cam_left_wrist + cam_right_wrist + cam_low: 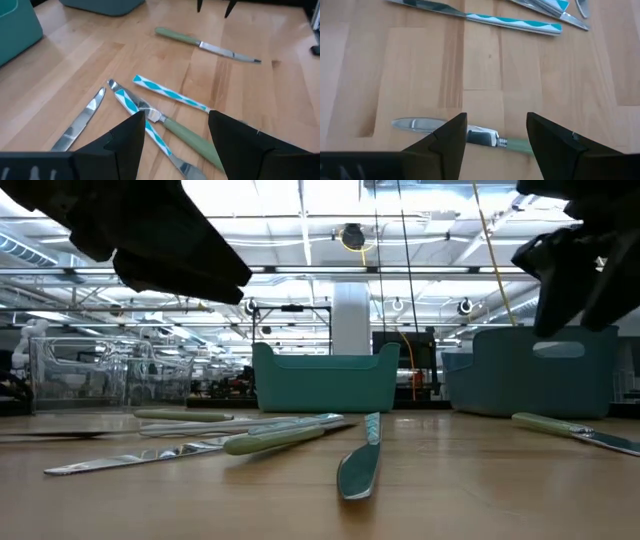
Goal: Sort silverware by color (type)
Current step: Put the top green knife into the transparent bin
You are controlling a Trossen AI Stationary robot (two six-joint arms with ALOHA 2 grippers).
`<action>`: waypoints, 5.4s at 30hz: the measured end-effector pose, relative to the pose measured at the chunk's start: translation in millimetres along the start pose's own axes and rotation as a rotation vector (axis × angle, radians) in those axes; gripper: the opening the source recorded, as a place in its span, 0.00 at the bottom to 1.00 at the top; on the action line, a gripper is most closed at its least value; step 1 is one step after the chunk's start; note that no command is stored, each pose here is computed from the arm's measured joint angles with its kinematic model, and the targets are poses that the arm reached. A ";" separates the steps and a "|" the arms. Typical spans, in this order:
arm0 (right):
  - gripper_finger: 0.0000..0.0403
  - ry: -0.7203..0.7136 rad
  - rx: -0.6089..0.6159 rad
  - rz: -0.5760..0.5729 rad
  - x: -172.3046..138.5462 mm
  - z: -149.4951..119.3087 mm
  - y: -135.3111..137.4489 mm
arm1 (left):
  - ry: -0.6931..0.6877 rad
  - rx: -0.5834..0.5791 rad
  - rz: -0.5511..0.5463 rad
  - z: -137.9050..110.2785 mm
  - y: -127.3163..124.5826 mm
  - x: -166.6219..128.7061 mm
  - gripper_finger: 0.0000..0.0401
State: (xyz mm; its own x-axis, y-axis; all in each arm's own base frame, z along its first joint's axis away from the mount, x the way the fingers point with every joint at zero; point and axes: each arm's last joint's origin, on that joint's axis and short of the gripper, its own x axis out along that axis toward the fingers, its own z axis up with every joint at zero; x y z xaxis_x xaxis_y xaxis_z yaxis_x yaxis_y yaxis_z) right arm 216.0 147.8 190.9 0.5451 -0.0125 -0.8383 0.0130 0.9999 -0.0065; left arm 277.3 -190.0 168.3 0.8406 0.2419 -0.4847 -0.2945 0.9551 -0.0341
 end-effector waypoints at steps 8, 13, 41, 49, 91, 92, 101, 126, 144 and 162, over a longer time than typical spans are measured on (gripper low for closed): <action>0.49 -0.086 0.058 -0.118 1.8 3.1 -5.9 | 0.017 0.009 0.028 -9.5 0.5 12.7 0.57; 0.49 -0.134 0.027 -0.110 1.8 8.2 -4.4 | 0.037 0.040 0.048 -15.2 2.5 18.7 0.57; 0.49 -0.153 -0.015 -0.085 0.2 8.4 0.8 | 0.715 0.427 0.058 8.7 102.5 56.6 0.57; 0.49 -0.155 -0.016 -0.088 0.2 8.4 0.8 | 0.724 0.340 0.005 6.0 138.6 61.0 0.57; 0.49 -0.171 -0.015 -0.118 0.2 9.6 -0.7 | 0.678 0.310 0.005 -0.3 141.1 64.6 0.14; 0.49 -0.175 -0.015 -0.125 0.1 9.7 -0.9 | 0.677 0.310 0.005 -0.5 140.3 64.3 0.14; 0.49 -0.208 -0.019 -0.184 -0.2 10.7 -2.7 | 0.668 0.318 0.015 -1.6 135.7 62.5 0.14; 0.49 -0.235 -0.004 -0.195 -0.5 12.7 -2.3 | 0.578 0.351 -0.059 56.3 94.4 52.7 0.13; 0.49 -0.335 0.030 -0.355 26.6 23.5 -5.5 | 0.461 0.398 -0.053 75.6 68.7 41.6 0.13; 0.49 -0.333 0.086 -0.272 31.1 30.3 -8.6 | 0.417 0.405 -0.043 74.8 58.8 36.8 0.13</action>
State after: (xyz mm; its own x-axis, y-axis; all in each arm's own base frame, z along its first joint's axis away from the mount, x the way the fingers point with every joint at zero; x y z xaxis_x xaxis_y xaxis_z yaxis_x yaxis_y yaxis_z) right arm 258.2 138.6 181.4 0.7521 -0.2915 -0.5910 0.2560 0.9557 -0.1456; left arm 324.9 -112.1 213.8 0.5733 0.1924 -0.7965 0.0021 0.9717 0.2362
